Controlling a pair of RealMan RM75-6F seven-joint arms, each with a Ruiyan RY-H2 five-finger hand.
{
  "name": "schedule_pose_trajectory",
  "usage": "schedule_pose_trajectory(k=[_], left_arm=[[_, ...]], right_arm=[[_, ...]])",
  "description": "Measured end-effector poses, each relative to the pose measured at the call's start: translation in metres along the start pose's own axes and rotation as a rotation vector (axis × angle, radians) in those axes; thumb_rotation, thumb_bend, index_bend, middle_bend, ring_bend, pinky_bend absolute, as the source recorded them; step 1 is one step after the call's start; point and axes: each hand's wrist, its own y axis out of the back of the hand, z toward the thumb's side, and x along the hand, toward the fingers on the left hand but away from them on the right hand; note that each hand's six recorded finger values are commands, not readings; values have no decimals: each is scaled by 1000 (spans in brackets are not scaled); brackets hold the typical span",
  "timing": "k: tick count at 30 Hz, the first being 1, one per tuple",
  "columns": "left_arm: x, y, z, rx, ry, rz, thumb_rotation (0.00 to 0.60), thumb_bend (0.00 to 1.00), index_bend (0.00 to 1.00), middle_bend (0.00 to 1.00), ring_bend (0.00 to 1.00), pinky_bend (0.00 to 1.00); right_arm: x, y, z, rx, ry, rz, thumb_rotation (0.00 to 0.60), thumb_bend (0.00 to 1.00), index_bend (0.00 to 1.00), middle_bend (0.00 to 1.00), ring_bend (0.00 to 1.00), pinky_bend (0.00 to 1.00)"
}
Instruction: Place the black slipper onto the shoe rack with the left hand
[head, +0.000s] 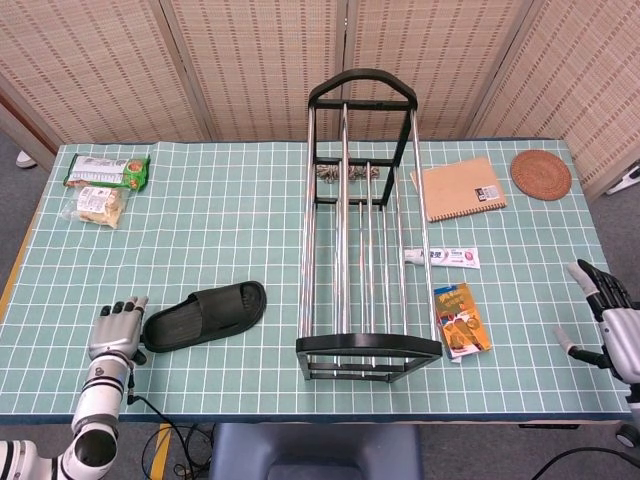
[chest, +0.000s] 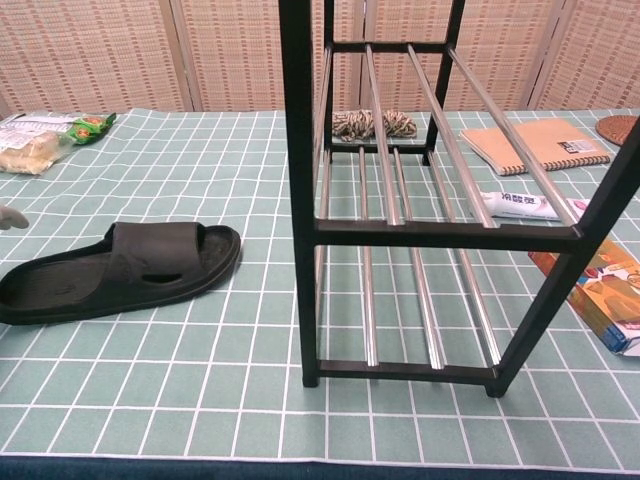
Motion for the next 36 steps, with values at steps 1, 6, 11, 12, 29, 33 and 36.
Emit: schedule_pose_trajectory(k=[1, 6, 11, 12, 29, 33, 36], left_arm=[[0, 0, 1, -5, -6, -4, 600, 270, 0, 0, 0, 15], [0, 4, 7, -9, -17, -11, 600, 269, 0, 0, 0, 15], [-1, 5, 11, -9, -16, -12, 600, 268, 0, 0, 0, 15], [-1, 5, 13, -10, -16, -12, 600, 268, 0, 0, 0, 15], [7, -6, 30, -41, -81, 21, 600, 256, 0, 0, 0, 0], [4, -11, 30, -41, -82, 47, 600, 256, 0, 0, 0, 0], [3, -16, 29, -49, -78, 52, 600, 256, 0, 0, 0, 0]], right_arm=[[0, 0, 0, -1, 0, 0, 600, 318, 0, 0, 0, 0], [0, 1, 0, -8, 4, -3, 600, 318, 0, 0, 0, 0], [1, 3, 0, -17, 7, -4, 600, 319, 0, 0, 0, 0], [1, 3, -1, -19, 7, -5, 600, 319, 0, 0, 0, 0], [5, 6, 2, -39, 34, -5, 600, 324, 0, 0, 0, 0], [6, 4, 4, -41, 46, 4, 600, 324, 0, 0, 0, 0], [7, 4, 5, -42, 52, 7, 600, 325, 0, 0, 0, 0]])
